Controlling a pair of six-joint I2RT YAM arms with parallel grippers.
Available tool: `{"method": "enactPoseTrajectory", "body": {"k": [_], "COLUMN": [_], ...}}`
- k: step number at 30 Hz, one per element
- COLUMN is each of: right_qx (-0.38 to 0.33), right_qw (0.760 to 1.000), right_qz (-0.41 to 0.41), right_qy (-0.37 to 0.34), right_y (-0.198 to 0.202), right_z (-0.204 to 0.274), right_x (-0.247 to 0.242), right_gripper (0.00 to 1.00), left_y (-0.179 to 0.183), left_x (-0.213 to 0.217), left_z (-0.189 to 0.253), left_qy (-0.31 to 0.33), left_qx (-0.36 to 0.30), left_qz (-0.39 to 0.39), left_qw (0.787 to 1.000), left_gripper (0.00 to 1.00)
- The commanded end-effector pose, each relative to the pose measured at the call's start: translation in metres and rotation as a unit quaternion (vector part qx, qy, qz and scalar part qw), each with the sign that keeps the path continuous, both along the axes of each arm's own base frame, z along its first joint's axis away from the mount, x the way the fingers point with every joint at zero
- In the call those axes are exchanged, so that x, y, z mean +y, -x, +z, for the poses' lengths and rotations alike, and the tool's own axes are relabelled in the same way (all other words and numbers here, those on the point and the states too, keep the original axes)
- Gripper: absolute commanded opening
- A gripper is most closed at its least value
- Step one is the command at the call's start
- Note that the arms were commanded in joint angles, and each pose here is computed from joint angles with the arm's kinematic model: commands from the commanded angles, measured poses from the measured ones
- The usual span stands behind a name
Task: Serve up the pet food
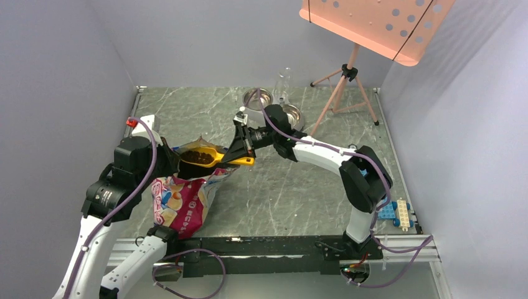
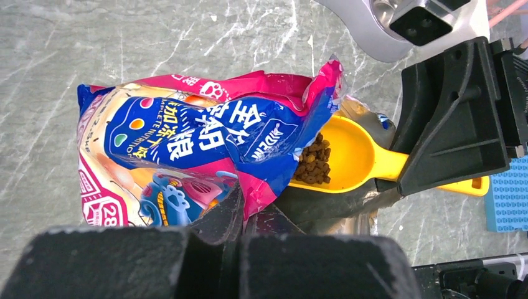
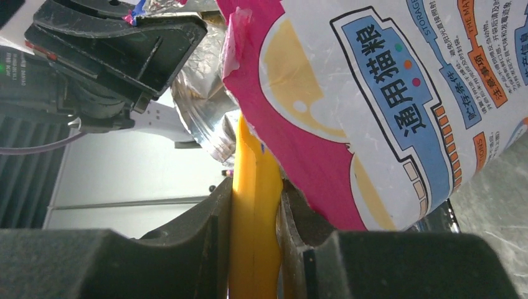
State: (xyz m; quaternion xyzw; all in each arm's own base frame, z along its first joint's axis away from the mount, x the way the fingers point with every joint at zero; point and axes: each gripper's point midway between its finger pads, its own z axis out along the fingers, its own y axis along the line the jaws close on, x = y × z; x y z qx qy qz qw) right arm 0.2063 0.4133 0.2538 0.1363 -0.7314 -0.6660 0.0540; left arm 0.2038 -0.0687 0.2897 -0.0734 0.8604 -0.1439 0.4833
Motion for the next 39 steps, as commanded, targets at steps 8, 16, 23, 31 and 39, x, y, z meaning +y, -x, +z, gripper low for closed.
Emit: {"method": "enactPoseTrajectory", "body": {"k": [8, 16, 23, 31, 39], "right_qx": [-0.119, -0.105, -0.069, -0.056, -0.035], "right_qw": [0.986, 0.994, 0.992, 0.993, 0.992], "right_qz": [-0.007, 0.018, 0.020, 0.002, -0.010], "right_qy": [0.120, 0.029, -0.104, -0.101, -0.118], "right_y": [-0.022, -0.003, 0.013, 0.016, 0.025], "right_z": [-0.020, 0.014, 0.054, 0.037, 0.034], "right_x": [-0.016, -0.029, -0.028, -0.026, -0.025], "right_gripper": [0.00, 0.00, 0.00, 0.00, 0.00], "left_y": [-0.001, -0.007, -0.007, -0.007, -0.003], "left_x": [-0.006, -0.021, -0.020, -0.020, -0.014], "left_z": [0.040, 0.036, 0.038, 0.041, 0.039], "left_qy": [0.032, 0.050, 0.053, 0.067, 0.067], "left_qx": [-0.086, -0.064, -0.069, -0.074, -0.079], "left_qz": [-0.014, -0.039, -0.036, -0.029, -0.014], "left_qw": [0.996, 0.996, 0.996, 0.995, 0.995], "left_gripper": [0.00, 0.00, 0.00, 0.00, 0.00]}}
